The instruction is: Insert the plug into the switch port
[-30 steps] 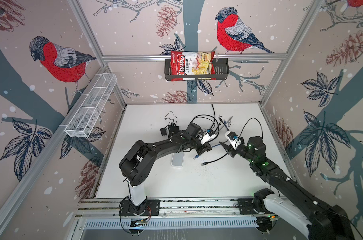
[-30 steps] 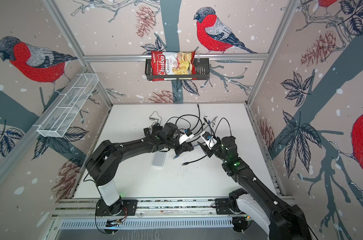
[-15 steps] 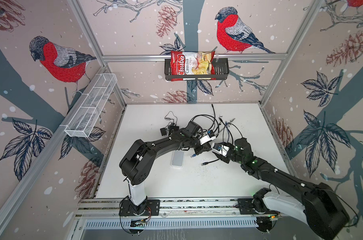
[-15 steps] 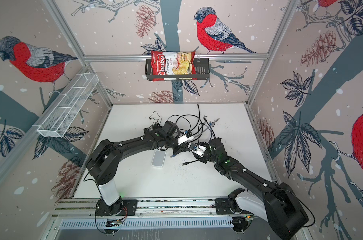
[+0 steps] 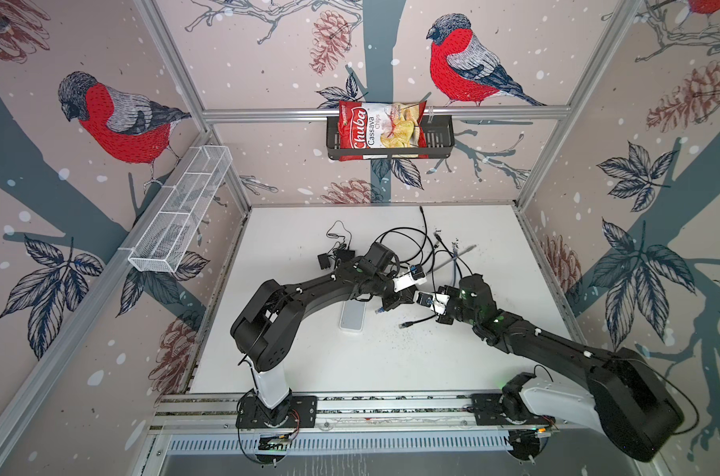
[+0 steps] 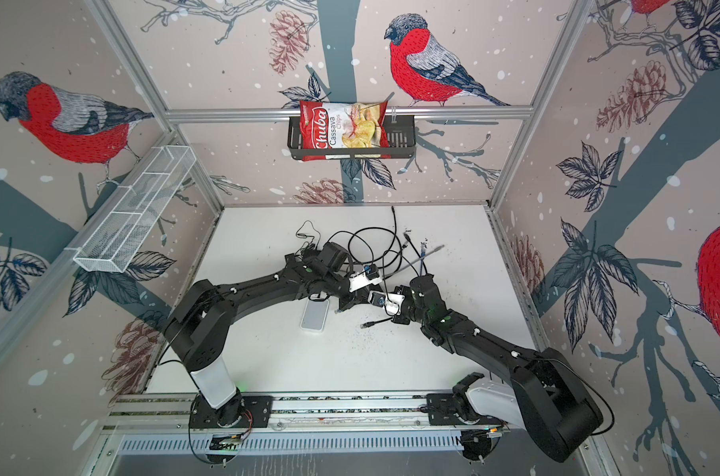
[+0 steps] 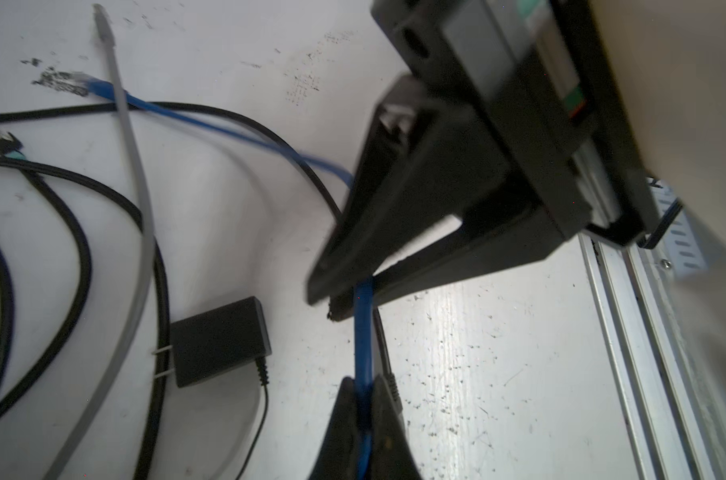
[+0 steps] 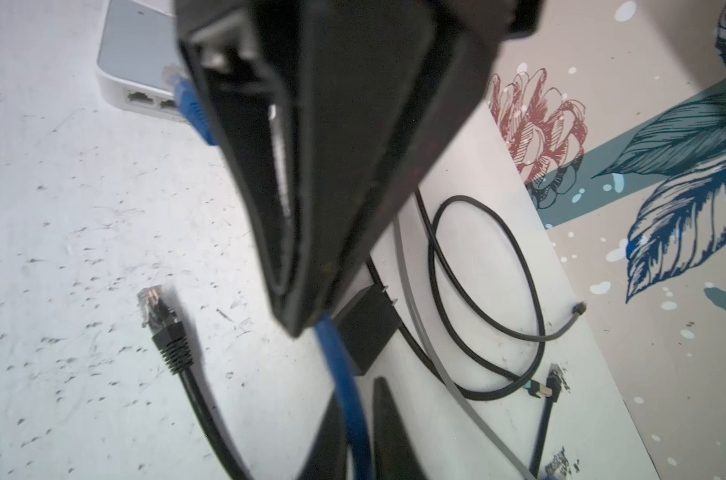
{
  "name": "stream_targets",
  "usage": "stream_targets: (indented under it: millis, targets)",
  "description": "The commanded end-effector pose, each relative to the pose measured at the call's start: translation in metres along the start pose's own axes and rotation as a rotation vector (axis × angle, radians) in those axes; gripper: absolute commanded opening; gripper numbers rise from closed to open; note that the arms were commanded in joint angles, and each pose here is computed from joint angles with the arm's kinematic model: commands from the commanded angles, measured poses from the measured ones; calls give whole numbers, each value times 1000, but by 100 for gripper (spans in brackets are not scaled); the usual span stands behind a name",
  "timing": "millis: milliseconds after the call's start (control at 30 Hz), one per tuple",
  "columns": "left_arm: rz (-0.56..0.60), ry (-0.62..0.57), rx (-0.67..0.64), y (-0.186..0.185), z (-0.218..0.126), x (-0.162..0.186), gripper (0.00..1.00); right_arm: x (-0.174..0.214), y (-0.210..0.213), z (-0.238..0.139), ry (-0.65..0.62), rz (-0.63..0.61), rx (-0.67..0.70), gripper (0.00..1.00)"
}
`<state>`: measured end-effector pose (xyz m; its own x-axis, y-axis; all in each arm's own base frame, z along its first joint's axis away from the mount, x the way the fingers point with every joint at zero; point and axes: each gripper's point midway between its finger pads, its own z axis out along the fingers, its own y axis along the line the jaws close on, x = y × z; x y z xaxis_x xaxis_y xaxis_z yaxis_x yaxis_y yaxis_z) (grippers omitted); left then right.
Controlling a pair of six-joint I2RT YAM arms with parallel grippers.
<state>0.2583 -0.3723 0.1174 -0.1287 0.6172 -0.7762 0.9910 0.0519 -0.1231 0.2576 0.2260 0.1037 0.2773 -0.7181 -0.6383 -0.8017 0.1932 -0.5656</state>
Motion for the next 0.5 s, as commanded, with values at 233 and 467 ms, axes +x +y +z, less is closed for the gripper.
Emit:
stream_targets:
  millis: [233, 467]
  targets:
    - [79, -109, -145, 5, -19, -6, 37, -6, -20, -7, -14, -69, 111, 0]
    - [191, -256, -312, -3, -63, -17, 53, -4, -23, -14, -4, -95, 147, 0]
